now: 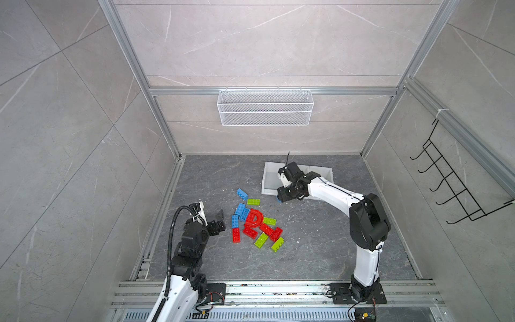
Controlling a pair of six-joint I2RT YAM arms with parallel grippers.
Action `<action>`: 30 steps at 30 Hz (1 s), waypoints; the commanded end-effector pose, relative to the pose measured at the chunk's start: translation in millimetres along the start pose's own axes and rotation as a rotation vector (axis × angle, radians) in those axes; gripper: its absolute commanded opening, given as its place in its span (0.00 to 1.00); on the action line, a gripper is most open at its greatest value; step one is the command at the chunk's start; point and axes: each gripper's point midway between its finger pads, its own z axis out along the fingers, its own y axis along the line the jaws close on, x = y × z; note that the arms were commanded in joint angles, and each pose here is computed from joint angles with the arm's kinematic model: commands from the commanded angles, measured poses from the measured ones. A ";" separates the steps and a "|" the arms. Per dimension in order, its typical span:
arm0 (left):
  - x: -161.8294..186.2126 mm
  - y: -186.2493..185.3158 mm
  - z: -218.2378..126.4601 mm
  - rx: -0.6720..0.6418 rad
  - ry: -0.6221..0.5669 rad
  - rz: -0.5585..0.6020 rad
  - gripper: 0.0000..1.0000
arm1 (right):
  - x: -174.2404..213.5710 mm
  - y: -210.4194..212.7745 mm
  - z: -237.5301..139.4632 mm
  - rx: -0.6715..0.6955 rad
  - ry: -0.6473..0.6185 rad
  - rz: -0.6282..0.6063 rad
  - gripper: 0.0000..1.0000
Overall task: Sort the legos into containers by color
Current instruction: 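Carry the blue brick into the middle bin compartment and release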
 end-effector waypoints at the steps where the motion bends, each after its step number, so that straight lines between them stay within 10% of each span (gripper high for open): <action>1: -4.9 0.3 -0.4 -0.004 -0.019 -0.014 1.00 | -16.1 -30.4 -21.4 0.012 -0.044 0.033 0.54; 10: -5.2 0.8 -1.5 -0.005 -0.025 -0.016 1.00 | -48.1 -99.8 -20.2 0.056 -0.081 0.129 0.54; 30: -5.2 1.7 -1.3 -0.010 -0.025 -0.016 1.00 | -76.0 -110.2 12.2 0.065 -0.062 0.145 0.69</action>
